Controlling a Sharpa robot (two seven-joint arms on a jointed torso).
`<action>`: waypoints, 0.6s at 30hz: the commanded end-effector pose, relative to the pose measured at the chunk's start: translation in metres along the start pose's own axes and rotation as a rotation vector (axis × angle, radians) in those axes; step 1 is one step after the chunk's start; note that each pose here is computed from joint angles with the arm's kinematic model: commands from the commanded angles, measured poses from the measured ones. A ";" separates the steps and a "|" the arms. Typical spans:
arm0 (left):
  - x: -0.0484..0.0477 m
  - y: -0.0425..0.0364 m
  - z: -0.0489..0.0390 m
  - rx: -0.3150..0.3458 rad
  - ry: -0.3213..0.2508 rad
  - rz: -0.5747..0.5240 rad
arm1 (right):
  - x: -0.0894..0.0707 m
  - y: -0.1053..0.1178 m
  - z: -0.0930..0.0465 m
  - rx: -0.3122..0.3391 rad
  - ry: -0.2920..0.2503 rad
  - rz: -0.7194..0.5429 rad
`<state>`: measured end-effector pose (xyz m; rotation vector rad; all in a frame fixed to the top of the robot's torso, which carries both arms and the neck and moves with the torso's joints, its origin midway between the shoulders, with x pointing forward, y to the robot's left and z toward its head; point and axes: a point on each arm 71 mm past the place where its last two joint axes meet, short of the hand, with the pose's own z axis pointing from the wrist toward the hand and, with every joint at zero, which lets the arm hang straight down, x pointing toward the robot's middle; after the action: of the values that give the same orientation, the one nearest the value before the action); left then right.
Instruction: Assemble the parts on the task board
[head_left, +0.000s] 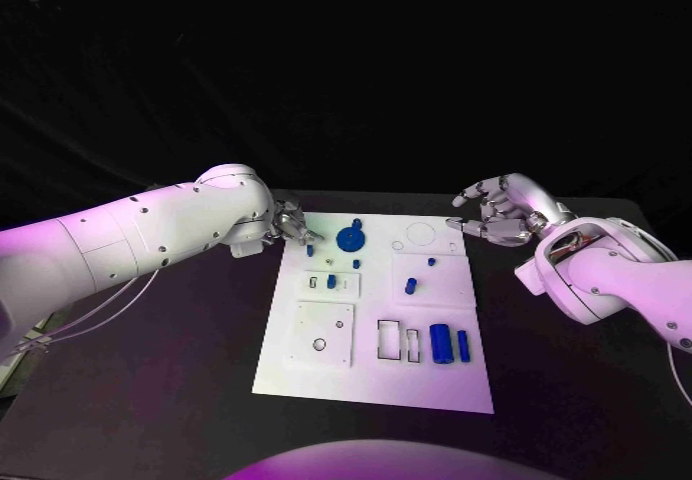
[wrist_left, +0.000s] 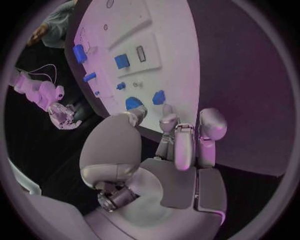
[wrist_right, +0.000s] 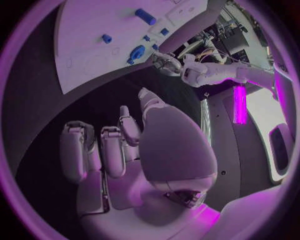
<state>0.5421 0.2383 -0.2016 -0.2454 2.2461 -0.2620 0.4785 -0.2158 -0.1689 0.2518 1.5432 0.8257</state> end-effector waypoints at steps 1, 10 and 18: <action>0.0023 -0.0031 0.0006 0.003 0.028 0.031 | 0.001 0.001 0.000 -0.005 0.010 -0.004; 0.0053 -0.0043 0.0020 0.003 0.046 0.038 | 0.001 0.001 0.000 -0.003 0.011 -0.001; 0.0060 -0.0037 0.0025 0.001 0.047 0.037 | 0.002 0.001 0.001 -0.002 0.012 -0.001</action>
<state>0.5410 0.2352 -0.2066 -0.2143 2.2812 -0.2492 0.4789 -0.2152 -0.1691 0.2535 1.5443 0.8258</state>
